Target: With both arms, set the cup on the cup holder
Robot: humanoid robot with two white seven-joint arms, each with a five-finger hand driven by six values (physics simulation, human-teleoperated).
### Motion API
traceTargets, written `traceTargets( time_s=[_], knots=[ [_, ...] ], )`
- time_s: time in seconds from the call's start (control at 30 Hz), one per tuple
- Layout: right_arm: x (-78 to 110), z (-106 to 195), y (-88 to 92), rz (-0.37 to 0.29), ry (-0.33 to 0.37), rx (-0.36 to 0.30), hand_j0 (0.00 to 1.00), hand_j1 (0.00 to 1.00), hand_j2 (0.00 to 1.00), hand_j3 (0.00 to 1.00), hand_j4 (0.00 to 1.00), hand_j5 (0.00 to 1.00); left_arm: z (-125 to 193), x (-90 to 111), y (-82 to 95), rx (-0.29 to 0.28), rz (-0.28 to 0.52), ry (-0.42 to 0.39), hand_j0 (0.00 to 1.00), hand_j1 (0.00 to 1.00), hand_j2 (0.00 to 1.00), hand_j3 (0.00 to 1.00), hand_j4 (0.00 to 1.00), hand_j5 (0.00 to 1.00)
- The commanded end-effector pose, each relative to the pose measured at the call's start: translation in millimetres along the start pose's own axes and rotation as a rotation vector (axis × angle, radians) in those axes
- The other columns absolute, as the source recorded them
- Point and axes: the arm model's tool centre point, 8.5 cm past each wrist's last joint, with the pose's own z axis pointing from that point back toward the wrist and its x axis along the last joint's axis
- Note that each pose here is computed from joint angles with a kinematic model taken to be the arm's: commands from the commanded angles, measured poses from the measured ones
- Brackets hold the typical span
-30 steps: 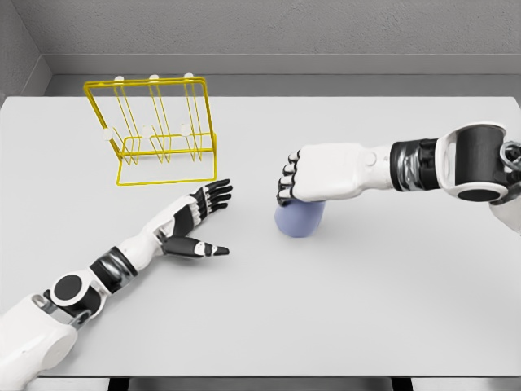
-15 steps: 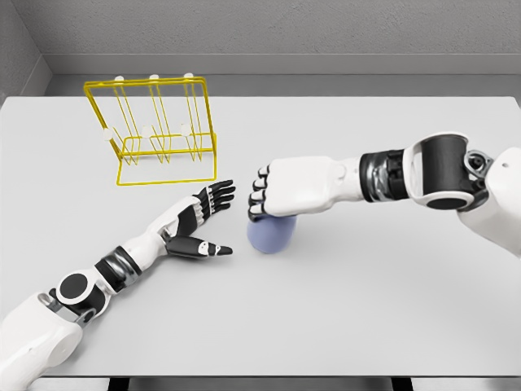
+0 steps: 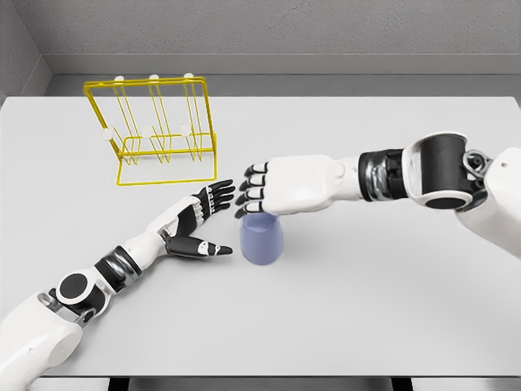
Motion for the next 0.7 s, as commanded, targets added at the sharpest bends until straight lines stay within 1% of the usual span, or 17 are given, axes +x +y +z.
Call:
traceTargets(
  time_s=[0.0,0.03,0.07,0.1,0.13,0.2,0.23,0.27,0.3,0.33,0.37,0.4,0.5,0.53,0.57,0.63,0.67],
  knots=[
    [-16.5,20.1,-11.6,0.005,0.069,-0.038,1.00,1.00,1.00,1.00,1.00,1.00,0.4,-0.2,-0.1,0.001,0.004,-0.001,1.00,1.00,1.00,1.00,1.00,1.00],
    [-22.2,27.5,-16.7,0.010,0.094,-0.054,1.00,1.00,1.00,1.00,1.00,1.00,0.4,-0.2,-0.1,0.001,0.004,-0.001,1.00,1.00,1.00,1.00,1.00,1.00],
    [-22.6,31.8,-18.1,-0.015,0.085,-0.074,1.00,1.00,1.00,1.00,1.00,1.00,0.1,0.4,0.2,0.001,0.003,-0.002,1.00,1.00,1.00,1.00,1.00,1.00],
    [-29.1,45.5,-23.1,-0.033,0.108,-0.108,1.00,1.00,1.00,1.00,1.00,1.00,0.4,-0.2,-0.1,0.001,0.004,-0.001,1.00,1.00,1.00,1.00,1.00,1.00],
    [-37.5,66.4,-28.0,-0.059,0.149,-0.158,1.00,1.00,1.00,1.00,1.00,1.00,0.4,-0.2,-0.1,0.001,0.004,-0.001,1.00,1.00,1.00,1.00,1.00,1.00],
    [-49.4,123.4,-24.0,-0.166,0.240,-0.286,1.00,1.00,1.00,1.00,1.00,1.00,0.1,0.4,0.2,0.001,0.003,-0.002,1.00,1.00,1.00,1.00,1.00,1.00],
    [-53.5,151.3,-20.3,-0.205,0.293,-0.341,1.00,1.00,1.00,1.00,1.00,1.00,-0.1,0.8,-0.1,0.000,0.003,-0.003,1.00,1.00,1.00,1.00,1.00,1.00],
    [-55.3,171.6,-16.9,-0.238,0.325,-0.383,1.00,1.00,1.00,1.00,1.00,1.00,-0.1,0.4,-0.6,-0.001,0.003,-0.002,1.00,1.00,1.00,1.00,1.00,1.00],
    [-52.1,191.1,-0.9,-0.318,0.351,-0.441,1.00,1.00,1.00,1.00,1.00,1.00,-0.3,0.7,-0.9,-0.002,0.003,-0.002,1.00,1.00,1.00,1.00,1.00,1.00],
    [-45.0,202.7,14.7,-0.377,0.372,-0.482,1.00,1.00,1.00,1.00,1.00,1.00,-0.3,0.3,-1.3,-0.004,0.004,-0.001,1.00,1.00,1.00,1.00,1.00,1.00],
    [-37.5,210.7,30.3,-0.439,0.386,-0.519,1.00,1.00,1.00,1.00,1.00,1.00,-0.9,1.0,-1.7,-0.006,0.003,-0.002,1.00,1.00,1.00,1.00,1.00,1.00],
    [-33.2,215.5,36.6,-0.474,0.385,-0.551,1.00,1.00,1.00,1.00,1.00,1.00,-1.3,1.1,-1.9,-0.008,-0.001,-0.002,1.00,1.00,1.00,1.00,1.00,1.00],
    [-17.1,210.2,61.2,-0.626,0.323,-0.624,1.00,1.00,1.00,1.00,1.00,1.00,-3.3,1.8,-4.3,-0.017,-0.002,-0.002,1.00,1.00,1.00,1.00,1.00,1.00],
    [-12.9,208.2,68.0,-0.658,0.315,-0.631,1.00,1.00,1.00,1.00,1.00,1.00,-6.1,2.5,-6.5,-0.021,0.001,-0.007,1.00,1.00,1.00,1.00,1.00,1.00],
    [-11.2,207.0,80.6,-0.698,0.324,-0.627,1.00,1.00,1.00,1.00,1.00,1.00,-9.0,2.3,-9.9,-0.033,0.000,-0.004,1.00,1.00,1.00,1.00,1.00,1.00],
    [-13.1,203.8,95.7,-0.743,0.344,-0.635,1.00,1.00,1.00,1.00,1.00,1.00,-10.2,2.1,-11.5,-0.039,0.000,-0.004,1.00,1.00,1.00,1.00,1.00,1.00],
    [-14.1,203.4,105.8,-0.766,0.362,-0.624,1.00,1.00,1.00,1.00,1.00,1.00,-12.8,5.1,-10.7,-0.043,-0.007,-0.009,1.00,1.00,1.00,1.00,1.00,1.00]
  ],
)
